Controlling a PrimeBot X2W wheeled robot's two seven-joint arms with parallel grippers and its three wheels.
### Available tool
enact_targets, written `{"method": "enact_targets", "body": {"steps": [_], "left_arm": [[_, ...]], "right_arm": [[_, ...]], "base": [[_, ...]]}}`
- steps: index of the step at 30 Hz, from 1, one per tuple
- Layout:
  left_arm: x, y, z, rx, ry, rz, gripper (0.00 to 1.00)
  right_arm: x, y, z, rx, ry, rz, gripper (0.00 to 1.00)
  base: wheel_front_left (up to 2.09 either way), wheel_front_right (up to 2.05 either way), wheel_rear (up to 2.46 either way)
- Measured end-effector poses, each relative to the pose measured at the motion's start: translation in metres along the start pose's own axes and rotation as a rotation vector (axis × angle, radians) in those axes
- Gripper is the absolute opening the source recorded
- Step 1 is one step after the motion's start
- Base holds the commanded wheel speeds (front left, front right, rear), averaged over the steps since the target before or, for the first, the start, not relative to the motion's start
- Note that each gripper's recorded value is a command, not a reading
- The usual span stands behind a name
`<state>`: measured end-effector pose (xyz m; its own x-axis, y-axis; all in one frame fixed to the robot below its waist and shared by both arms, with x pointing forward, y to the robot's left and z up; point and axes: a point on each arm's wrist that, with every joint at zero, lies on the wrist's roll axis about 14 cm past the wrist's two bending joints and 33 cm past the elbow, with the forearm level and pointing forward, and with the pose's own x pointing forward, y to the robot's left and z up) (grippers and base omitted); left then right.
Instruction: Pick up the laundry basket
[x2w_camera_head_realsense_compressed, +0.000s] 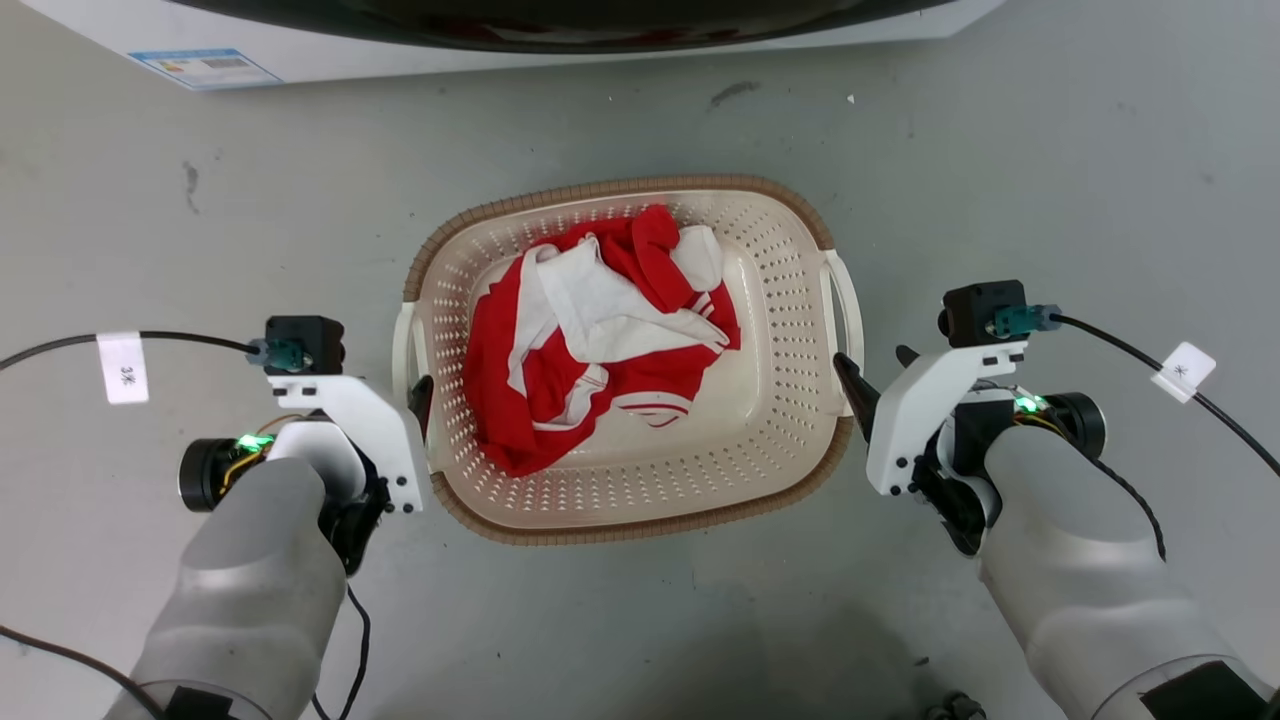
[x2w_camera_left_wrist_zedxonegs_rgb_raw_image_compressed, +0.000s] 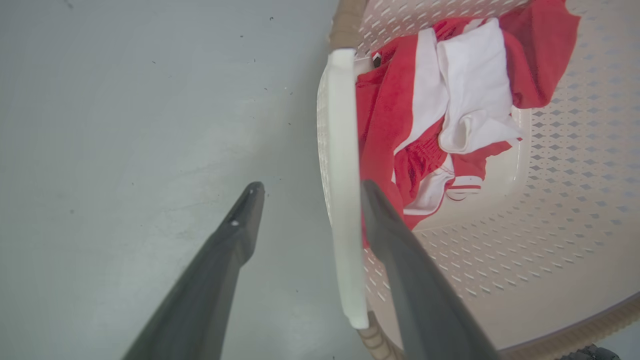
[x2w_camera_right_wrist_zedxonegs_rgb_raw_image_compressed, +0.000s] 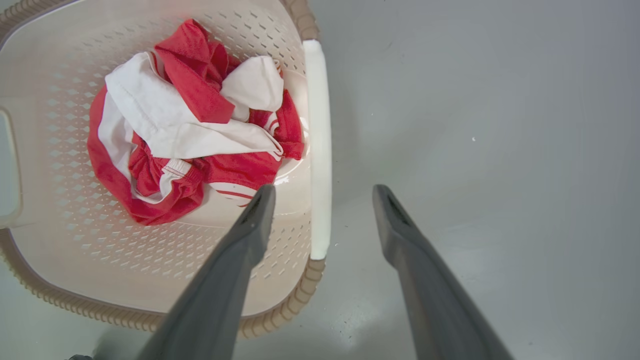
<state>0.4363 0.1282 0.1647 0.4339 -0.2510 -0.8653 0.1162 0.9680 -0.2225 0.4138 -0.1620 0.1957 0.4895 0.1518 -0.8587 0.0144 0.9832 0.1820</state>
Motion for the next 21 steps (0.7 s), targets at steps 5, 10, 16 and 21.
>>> {"method": "enact_targets", "body": {"steps": [5, 10, 16, 21], "left_arm": [[0.013, 0.003, -0.002, -0.004, 0.025, -0.002, 1.00], [0.029, 0.005, 0.000, -0.002, 0.038, -0.009, 1.00], [0.044, 0.006, -0.007, -0.017, 0.074, -0.015, 1.00], [0.052, 0.005, -0.010, -0.044, 0.090, -0.022, 0.00]], "right_arm": [[0.010, 0.005, -0.007, 0.004, 0.044, 0.023, 1.00], [0.021, 0.007, -0.009, -0.002, 0.068, 0.039, 1.00], [0.034, 0.007, -0.015, -0.005, 0.107, 0.045, 1.00], [0.041, 0.011, -0.023, 0.004, 0.150, 0.059, 0.00]], "base": [[0.00, 0.00, 0.00], [0.00, 0.00, 0.00], [0.00, 0.00, 0.00], [0.00, 0.00, 0.00]]}}
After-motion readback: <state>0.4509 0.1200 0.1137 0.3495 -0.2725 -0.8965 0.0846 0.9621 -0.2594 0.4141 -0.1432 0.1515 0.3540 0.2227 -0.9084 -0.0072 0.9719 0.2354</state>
